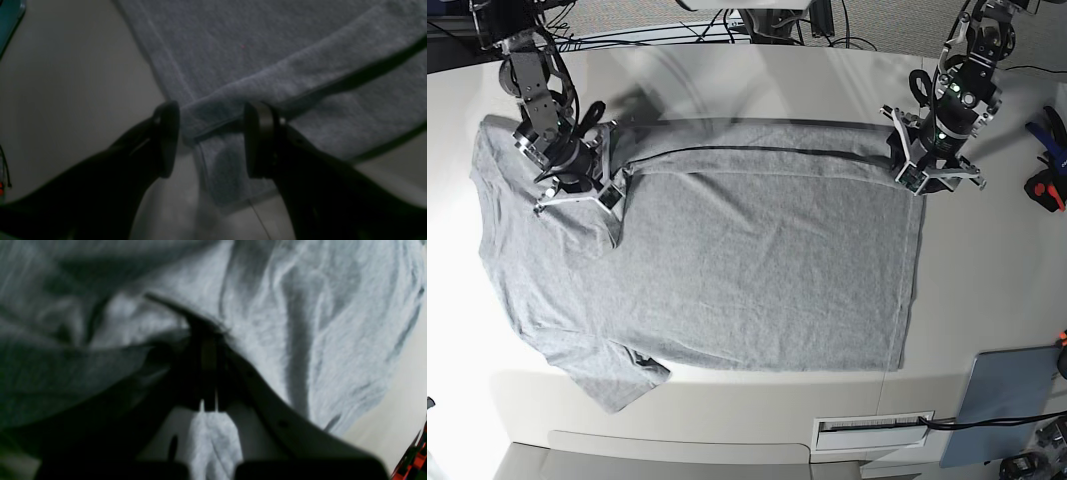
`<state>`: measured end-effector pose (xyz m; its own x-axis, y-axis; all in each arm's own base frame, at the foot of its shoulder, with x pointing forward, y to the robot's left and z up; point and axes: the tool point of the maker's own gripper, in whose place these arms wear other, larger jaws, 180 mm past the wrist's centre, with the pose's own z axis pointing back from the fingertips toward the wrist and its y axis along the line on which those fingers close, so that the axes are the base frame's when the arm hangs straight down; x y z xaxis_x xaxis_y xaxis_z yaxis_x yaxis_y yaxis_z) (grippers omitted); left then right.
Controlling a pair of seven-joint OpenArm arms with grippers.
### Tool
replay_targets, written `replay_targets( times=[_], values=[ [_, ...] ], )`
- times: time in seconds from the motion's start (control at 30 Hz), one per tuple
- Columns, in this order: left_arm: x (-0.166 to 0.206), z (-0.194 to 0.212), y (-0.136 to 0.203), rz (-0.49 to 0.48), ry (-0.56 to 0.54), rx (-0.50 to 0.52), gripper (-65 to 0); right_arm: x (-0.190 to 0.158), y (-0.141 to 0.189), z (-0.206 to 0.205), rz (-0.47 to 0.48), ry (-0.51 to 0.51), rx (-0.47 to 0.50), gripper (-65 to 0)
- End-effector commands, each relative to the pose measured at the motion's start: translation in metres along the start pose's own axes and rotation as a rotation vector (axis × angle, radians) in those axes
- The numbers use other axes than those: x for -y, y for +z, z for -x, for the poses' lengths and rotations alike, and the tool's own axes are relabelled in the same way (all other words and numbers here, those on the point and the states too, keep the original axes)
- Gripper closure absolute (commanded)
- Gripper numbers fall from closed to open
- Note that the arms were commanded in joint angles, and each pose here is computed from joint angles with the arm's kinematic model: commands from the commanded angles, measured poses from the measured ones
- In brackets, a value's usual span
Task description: Fold the T-shirt properly
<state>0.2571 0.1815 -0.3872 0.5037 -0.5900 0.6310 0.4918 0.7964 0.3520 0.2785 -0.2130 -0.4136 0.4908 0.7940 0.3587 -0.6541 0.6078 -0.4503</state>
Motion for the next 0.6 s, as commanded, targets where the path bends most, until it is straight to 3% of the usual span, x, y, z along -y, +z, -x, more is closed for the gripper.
replay_targets(
  times=[0.0, 0.37, 0.57],
  values=[
    [-0.01, -0.011, 0.003, -0.026, -0.011, 0.041, -31.6, 0.009, 0.002, -0.016, 0.016, -0.006, 0.058, 0.0],
    [-0.01, -0.011, 0.003, -0.027, -0.011, 0.041, -31.6, 0.024, 0.0, -0.086, 0.041, -0.048, 0.214, 0.0],
    [-0.015, -0.01, 0.003, -0.057, 0.007, 0.04, -31.6, 0.038, 0.001, -0.082, 0.09, -0.039, 0.196, -0.6]
  ],
)
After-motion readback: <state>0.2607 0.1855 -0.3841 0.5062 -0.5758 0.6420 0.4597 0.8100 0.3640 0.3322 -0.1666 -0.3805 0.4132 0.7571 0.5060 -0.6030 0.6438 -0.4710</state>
